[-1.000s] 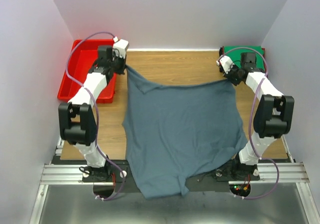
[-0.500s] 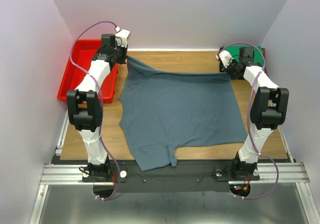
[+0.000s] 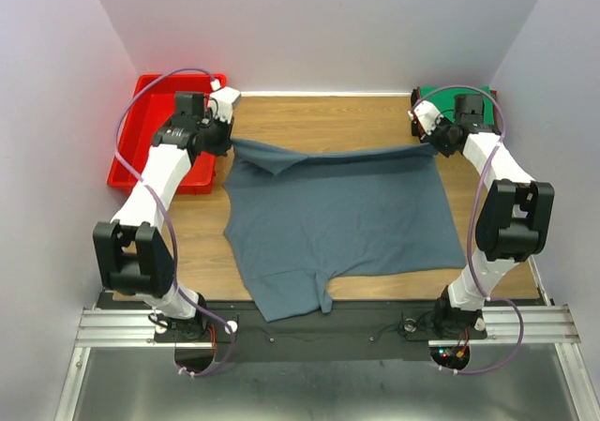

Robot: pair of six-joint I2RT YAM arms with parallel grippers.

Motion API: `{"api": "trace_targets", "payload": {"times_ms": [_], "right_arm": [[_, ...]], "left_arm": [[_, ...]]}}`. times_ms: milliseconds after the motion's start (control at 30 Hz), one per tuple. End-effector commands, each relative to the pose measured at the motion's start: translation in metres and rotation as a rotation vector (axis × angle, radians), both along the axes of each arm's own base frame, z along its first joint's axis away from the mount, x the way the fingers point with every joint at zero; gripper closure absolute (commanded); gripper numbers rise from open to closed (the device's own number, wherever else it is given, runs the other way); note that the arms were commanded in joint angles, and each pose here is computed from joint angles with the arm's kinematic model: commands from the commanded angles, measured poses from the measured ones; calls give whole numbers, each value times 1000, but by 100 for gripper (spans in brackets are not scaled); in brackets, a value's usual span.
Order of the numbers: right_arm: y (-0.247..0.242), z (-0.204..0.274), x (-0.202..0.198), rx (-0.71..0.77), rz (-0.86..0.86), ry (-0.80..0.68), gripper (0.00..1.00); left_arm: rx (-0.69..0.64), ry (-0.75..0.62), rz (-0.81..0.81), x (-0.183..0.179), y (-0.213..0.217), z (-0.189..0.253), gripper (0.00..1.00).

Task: Fold and stack the t-shirts
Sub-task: Fold the tshirt

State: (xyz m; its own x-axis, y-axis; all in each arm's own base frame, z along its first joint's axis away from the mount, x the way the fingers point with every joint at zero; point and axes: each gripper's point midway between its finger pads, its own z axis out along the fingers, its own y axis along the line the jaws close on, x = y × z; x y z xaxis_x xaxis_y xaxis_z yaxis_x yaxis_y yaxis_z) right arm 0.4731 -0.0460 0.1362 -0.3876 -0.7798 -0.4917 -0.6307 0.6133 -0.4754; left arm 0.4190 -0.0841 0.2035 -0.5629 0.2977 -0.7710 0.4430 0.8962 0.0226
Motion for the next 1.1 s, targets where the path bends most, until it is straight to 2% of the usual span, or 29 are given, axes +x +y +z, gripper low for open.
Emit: {"api": "trace_targets", "payload": {"times_ms": [0,133,400,533,700,733,867,900,967,1000,1067], "right_arm": [[-11,3,-8,-48,-1,5,99],[-16,-10,-13,-62,7,37,100],[-18,-12,-26,-82,52,62,99],[-18,-30,-42,-102,82,122,99],[-18,-45,-55,-114,94,167,98],[-19,-47,-57,-125,101,175,96],[-25,-57,-68,-153,89,214,73],[-25,-56,-69,-150,87,218,60],[-22,-48,-71,-129,85,214,48],[-20,-39,-69,-118,85,212,37],[-10,-29,-74,-52,84,235,35]], "left_arm": [[-40,109,-7,-40,-9,-16,100],[-78,217,-23,-75,-20,-34,100],[-70,278,-78,-124,-21,-46,100],[-54,271,-129,-129,-28,-42,100],[-31,344,-181,-132,-33,-58,100],[-26,351,-202,-133,-34,-60,100],[3,408,-260,-138,-38,-71,81],[10,419,-276,-140,-37,-73,68],[30,444,-298,-142,-35,-74,63],[33,444,-294,-141,-34,-74,56],[36,415,-279,-138,-32,-68,53]]}}
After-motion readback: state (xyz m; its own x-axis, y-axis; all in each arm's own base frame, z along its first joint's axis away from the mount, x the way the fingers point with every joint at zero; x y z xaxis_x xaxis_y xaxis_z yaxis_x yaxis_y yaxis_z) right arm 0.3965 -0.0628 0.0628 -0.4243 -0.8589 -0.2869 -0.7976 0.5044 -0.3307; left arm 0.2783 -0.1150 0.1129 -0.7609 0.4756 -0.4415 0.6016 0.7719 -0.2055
